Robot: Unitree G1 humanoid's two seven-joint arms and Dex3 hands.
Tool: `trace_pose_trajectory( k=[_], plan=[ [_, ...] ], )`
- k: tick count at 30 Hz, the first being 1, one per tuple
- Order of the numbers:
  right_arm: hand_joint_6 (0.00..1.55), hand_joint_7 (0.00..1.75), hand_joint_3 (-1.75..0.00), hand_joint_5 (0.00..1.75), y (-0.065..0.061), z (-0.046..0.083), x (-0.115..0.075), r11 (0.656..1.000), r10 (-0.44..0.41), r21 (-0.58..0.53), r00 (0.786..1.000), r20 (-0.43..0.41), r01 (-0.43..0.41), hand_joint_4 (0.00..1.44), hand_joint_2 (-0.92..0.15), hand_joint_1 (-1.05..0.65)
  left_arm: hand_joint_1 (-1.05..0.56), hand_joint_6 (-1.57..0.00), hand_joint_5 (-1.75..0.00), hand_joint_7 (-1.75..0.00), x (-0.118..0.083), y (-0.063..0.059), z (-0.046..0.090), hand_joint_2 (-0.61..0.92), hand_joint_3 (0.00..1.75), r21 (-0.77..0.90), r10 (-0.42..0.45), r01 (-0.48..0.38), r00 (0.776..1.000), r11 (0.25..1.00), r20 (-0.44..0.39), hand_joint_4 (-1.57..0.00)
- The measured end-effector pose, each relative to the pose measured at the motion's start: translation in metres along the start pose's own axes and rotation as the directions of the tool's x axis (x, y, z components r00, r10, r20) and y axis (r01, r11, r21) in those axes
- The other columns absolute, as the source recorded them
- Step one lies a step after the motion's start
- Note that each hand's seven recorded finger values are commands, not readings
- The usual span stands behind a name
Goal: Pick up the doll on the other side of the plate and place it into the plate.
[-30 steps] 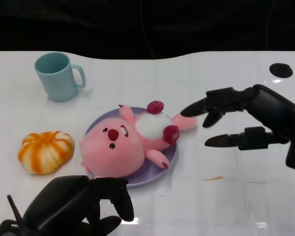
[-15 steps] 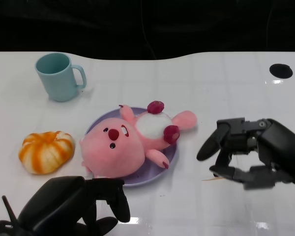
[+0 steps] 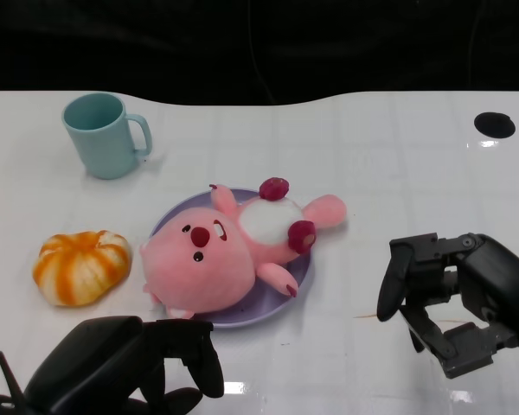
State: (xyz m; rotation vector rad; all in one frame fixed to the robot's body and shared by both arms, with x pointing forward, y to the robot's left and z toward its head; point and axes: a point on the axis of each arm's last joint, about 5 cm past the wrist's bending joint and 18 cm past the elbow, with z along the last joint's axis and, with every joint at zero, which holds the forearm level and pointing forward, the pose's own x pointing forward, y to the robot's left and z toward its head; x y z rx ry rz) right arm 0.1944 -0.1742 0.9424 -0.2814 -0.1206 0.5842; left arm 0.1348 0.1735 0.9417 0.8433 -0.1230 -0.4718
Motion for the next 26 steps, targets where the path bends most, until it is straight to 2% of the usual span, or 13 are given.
trace_pose_trajectory(
  k=[10, 26],
  plan=[
    [0.81, 1.62, -1.52, 1.75, 0.0018, -0.0017, 0.0004, 1.000, -0.004, -0.026, 1.000, -0.022, 0.003, 0.97, -0.33, -0.01, -0.22, -0.73, -1.47, -1.10, -0.0043, 0.0019, -0.0023, 0.74, 0.64, 0.007, 0.005, -0.005, 1.000, 1.000, -0.006, -0.68],
    [0.80, 1.64, -1.53, 1.75, 0.0028, -0.0013, 0.0016, 0.999, -0.006, -0.042, 1.000, -0.025, 0.005, 0.96, -0.33, -0.01, -0.22, -0.74, -1.46, -1.10, -0.0073, 0.0006, -0.0049, 0.76, 0.62, 0.007, -0.002, 0.002, 1.000, 1.000, -0.005, -0.68]
  ],
)
